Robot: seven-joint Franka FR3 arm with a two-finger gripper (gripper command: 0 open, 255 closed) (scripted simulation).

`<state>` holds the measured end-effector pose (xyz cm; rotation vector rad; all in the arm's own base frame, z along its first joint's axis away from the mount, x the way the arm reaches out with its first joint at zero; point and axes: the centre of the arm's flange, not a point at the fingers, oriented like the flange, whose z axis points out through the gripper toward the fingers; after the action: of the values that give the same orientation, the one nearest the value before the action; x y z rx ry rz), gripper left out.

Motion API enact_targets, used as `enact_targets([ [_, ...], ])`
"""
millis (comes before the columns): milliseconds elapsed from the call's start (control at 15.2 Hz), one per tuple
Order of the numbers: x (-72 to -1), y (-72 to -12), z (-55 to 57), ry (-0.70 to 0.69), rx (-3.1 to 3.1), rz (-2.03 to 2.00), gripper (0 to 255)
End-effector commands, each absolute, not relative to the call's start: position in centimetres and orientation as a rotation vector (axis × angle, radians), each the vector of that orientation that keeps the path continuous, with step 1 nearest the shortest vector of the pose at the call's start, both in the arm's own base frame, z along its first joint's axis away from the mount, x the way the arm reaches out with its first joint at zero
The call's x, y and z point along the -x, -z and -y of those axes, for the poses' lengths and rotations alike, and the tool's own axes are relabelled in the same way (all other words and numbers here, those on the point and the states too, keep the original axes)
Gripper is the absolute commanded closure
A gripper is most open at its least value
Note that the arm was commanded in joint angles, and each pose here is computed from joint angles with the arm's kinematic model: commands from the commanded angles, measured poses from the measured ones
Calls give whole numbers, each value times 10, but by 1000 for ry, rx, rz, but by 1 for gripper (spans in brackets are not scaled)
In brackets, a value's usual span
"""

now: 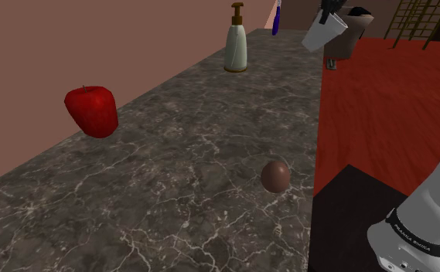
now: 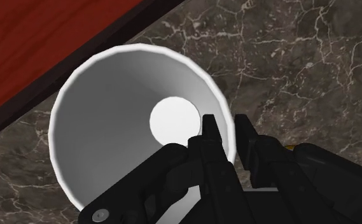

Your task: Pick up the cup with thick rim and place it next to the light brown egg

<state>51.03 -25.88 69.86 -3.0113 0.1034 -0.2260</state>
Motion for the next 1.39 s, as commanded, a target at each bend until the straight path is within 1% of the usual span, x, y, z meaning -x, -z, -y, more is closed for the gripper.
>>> enact_targets([
  [0, -509, -710, 259, 226, 3011, -103, 255],
  [330, -509, -732, 259, 226, 3011, -103, 255],
  [1320, -466, -732, 65, 226, 3011, -103, 255],
])
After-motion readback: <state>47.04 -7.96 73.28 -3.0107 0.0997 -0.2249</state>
